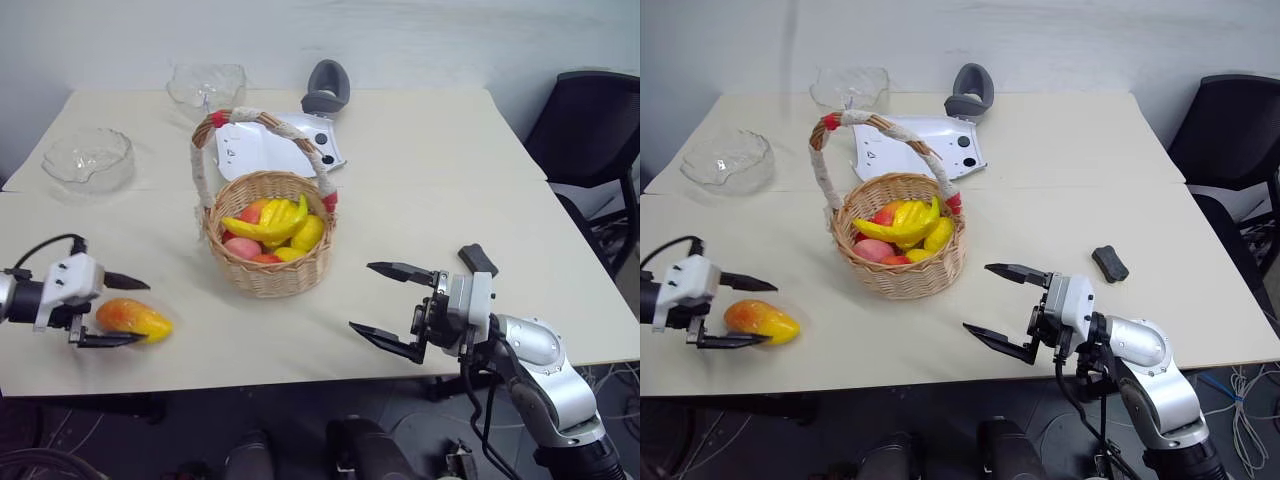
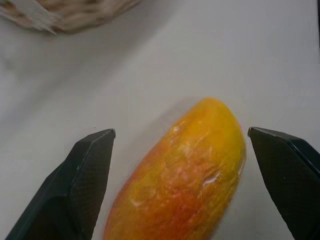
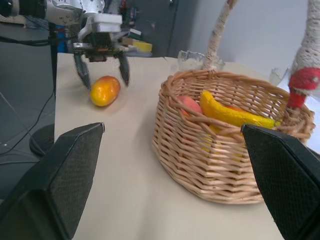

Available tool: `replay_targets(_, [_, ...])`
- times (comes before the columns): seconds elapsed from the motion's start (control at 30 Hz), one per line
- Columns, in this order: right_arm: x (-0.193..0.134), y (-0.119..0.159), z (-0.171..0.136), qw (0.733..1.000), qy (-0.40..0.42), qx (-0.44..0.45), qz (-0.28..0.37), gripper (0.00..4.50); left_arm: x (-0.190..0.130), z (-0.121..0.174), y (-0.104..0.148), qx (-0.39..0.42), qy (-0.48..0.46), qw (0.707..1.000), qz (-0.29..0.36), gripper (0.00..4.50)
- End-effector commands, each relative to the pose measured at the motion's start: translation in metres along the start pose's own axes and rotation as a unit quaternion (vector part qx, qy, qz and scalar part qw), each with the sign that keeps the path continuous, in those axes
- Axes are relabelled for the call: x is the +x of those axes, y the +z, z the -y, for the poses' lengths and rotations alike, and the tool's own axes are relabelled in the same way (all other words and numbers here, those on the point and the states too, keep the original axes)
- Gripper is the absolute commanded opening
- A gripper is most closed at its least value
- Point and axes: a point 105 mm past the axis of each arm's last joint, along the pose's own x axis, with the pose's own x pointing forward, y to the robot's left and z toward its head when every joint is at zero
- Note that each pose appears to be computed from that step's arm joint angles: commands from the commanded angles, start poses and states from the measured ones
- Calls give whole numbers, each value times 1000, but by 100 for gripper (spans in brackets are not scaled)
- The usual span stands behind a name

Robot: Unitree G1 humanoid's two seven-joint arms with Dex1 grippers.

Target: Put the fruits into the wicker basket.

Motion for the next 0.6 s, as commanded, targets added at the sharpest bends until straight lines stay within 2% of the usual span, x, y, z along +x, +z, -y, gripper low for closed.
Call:
replay_targets(0.03, [0, 11, 1, 1000, -10, -24, 17, 450, 0, 6, -2, 23, -67, 997, -29, 448])
replay_targets(0.17, [0, 10, -1, 999, -14, -25, 18, 450, 7, 5, -4, 30, -92, 994, -47, 448])
replay_targets(0.3, [-1, 9, 0, 999, -21, -27, 16, 450, 5, 3, -3, 24, -92, 995, -43, 367])
replay_targets(0.37, [-2, 9, 0, 999, -24, -28, 15, 450, 2, 5, -2, 19, -94, 994, -43, 307])
replay_targets(0.43, [-3, 9, 1, 999, -25, -28, 14, 450, -3, 10, 6, -21, -101, 994, -25, 254])
replay_targets(0.47, [-4, 9, 1, 999, -26, -28, 14, 450, -4, 12, 10, -42, -107, 993, -16, 250])
replay_targets(0.5, [-5, 9, 2, 999, -28, -29, 15, 450, -6, 14, 33, -80, -115, 989, 43, 250])
replay_targets(0.57, [-8, 12, 6, 998, -43, -29, 23, 450, -6, 9, 92, -87, -113, 975, 170, 250])
replay_targets(0.6, [-9, 14, 8, 998, -51, -26, 27, 450, -6, 10, 113, -86, -115, 967, 213, 250])
